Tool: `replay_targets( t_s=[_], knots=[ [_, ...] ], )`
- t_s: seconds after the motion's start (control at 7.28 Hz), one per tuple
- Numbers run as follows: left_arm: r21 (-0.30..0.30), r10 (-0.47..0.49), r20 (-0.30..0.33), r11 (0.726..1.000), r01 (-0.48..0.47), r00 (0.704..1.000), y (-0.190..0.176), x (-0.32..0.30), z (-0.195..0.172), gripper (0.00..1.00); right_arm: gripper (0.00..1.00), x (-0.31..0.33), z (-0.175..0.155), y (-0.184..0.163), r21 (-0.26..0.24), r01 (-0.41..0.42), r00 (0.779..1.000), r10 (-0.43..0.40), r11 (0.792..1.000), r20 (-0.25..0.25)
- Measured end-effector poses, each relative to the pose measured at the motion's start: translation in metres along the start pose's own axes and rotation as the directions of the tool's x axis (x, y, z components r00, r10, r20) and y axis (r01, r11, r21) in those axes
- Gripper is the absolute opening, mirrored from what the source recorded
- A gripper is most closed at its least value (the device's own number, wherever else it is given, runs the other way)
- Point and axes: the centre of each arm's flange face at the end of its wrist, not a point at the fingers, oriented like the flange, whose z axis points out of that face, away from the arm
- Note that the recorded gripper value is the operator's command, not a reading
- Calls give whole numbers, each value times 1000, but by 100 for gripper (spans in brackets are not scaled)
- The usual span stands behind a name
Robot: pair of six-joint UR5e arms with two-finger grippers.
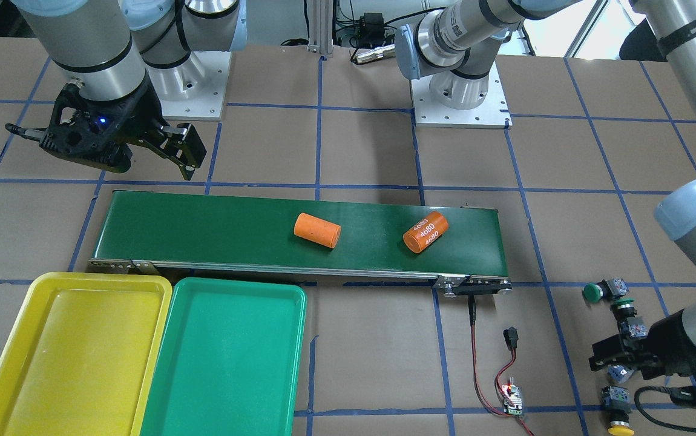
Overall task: Sort buttons by color to trays
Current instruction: 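Grasp the yellow-capped push button with the left gripper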
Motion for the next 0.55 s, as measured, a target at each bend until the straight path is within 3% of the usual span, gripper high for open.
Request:
replay_targets(
  t_s=[0.41, 0.55],
  knots=[
    [-58, -155, 34, 986, 156, 987, -26, -31, 65, 100, 100, 0, 2, 1, -4, 1, 1000, -1, 1000, -1],
    [-69, -172, 35, 982, 174, 984, -28, -33, 76, 95, 100, 0, 2, 1, -4, 1, 1000, -1, 1000, -1]
  ],
)
